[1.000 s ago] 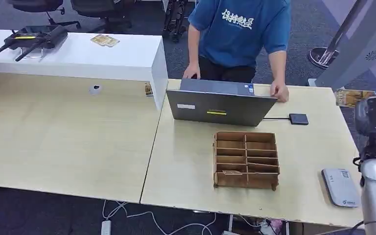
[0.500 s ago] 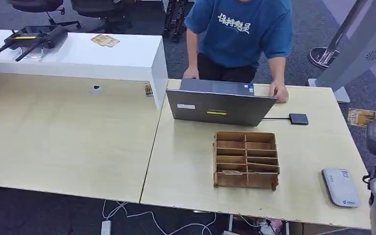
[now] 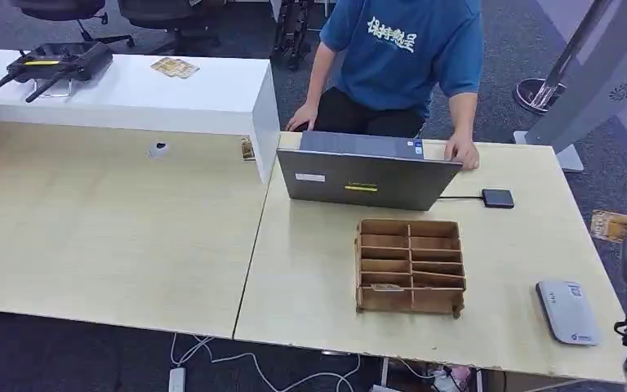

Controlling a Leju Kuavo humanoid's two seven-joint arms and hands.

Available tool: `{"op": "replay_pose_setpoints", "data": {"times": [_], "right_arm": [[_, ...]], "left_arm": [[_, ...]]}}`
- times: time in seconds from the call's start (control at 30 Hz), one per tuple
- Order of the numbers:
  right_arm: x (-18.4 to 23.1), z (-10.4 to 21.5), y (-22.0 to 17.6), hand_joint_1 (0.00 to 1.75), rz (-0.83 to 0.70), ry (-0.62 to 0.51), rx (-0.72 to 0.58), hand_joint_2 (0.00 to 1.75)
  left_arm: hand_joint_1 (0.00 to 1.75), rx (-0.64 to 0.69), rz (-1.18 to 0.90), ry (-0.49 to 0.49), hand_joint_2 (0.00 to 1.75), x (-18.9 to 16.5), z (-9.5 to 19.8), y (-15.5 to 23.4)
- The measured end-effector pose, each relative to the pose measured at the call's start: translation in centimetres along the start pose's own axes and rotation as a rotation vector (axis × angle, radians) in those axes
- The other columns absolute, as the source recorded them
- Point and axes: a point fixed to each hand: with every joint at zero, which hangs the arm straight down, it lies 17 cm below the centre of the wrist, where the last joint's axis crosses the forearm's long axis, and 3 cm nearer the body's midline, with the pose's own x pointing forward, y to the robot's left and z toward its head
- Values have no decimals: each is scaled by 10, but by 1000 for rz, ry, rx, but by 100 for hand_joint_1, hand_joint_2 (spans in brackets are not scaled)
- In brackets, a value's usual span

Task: Pass the card to the sensor for recognition and then transmit it.

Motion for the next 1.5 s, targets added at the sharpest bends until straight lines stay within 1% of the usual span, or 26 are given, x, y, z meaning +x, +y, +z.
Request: {"op": "replay_pose_setpoints", "data": {"times": [0.4, 1.17, 1.33, 1.5], "right_arm": [[-17, 9, -1, 175, 7, 28, 6, 175], [-20, 11, -1, 175, 7, 34, 10, 175], [-30, 18, -1, 175, 9, 54, 19, 175], [-51, 30, -2, 175, 19, 98, 28, 175]], "left_arm": [[0, 1, 1, 0, 0, 0, 0, 0], [0, 1, 4, 0, 0, 0, 0, 0], [0, 0, 9, 1, 0, 0, 0, 0], [0, 1, 14, -2, 0, 0, 0, 0]]}}
